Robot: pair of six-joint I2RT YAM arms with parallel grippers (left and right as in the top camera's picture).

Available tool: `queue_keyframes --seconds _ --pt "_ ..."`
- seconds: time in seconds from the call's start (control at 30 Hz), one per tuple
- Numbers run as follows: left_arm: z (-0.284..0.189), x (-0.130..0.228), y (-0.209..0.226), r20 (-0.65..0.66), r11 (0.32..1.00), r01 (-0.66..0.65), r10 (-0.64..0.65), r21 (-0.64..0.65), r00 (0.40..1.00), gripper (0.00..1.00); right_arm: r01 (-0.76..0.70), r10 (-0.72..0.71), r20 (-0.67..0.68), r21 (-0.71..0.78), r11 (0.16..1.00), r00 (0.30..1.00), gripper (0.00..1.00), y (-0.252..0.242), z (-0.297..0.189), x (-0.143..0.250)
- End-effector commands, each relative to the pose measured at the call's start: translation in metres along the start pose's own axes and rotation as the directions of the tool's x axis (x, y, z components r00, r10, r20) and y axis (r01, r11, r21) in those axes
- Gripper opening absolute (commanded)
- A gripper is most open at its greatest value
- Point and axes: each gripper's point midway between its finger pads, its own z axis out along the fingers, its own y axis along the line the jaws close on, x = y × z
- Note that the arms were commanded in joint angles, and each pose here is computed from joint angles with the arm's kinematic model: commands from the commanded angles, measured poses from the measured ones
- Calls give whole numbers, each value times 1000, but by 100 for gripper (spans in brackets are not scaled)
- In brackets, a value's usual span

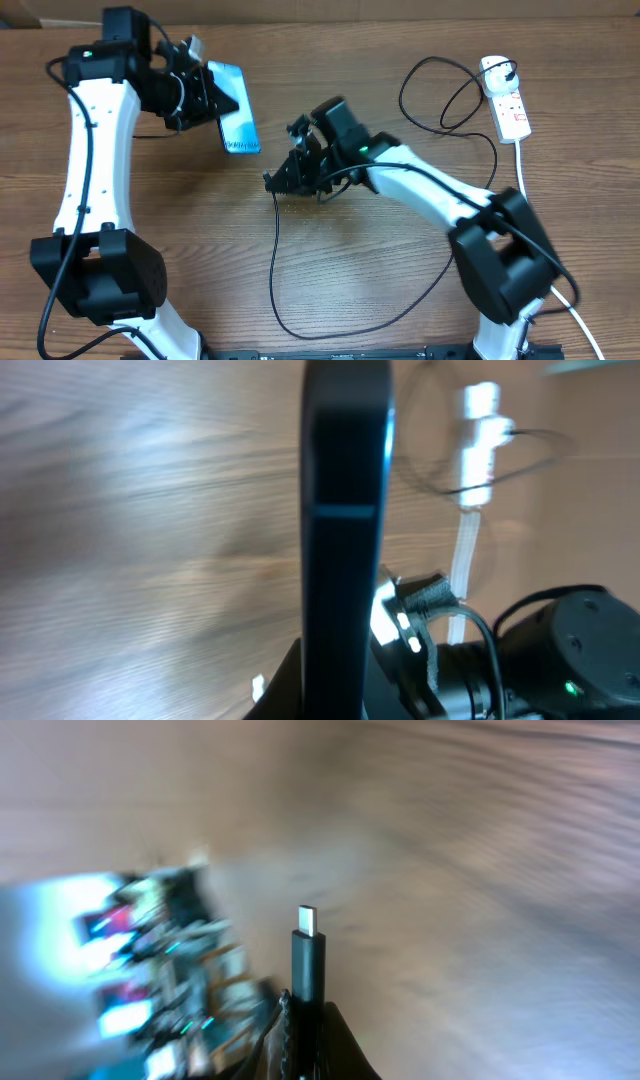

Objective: Plug charger to phone and switch on socket
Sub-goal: 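Lift the connector with the right gripper toward the phone's bottom port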

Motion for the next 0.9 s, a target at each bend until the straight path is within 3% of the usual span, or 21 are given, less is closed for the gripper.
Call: queue_keyframes --seconds 0.0,0.13,0.23,0.47,0.73,0.8,0.87 --pt "-27 -9 -43 32 938 -41 31 345 999 4 96 -130 -107 -281 955 986 4 66 -35 20" --pt "-52 -17 -72 88 832 -120 86 542 992 4 84 -152 -154 -377 922 976 4 78 -49 27" --pt "-61 -20 -81 103 790 -143 102 596 989 4 94 -176 -158 -424 901 972 4 83 -59 27" --pt "-61 -23 -82 86 793 -109 71 600 994 4 136 -205 -113 -443 886 972 4 91 -65 13" --pt "-63 -33 -83 99 796 -105 57 596 993 4 123 -129 1 -302 945 992 4 70 -55 -13" --pt "-60 -38 -78 105 820 -88 35 566 994 4 111 -106 30 -262 959 994 4 63 -53 -19" --pt "-52 -46 -62 107 874 -16 -41 485 993 4 37 -24 104 -121 992 994 4 35 -48 -32"
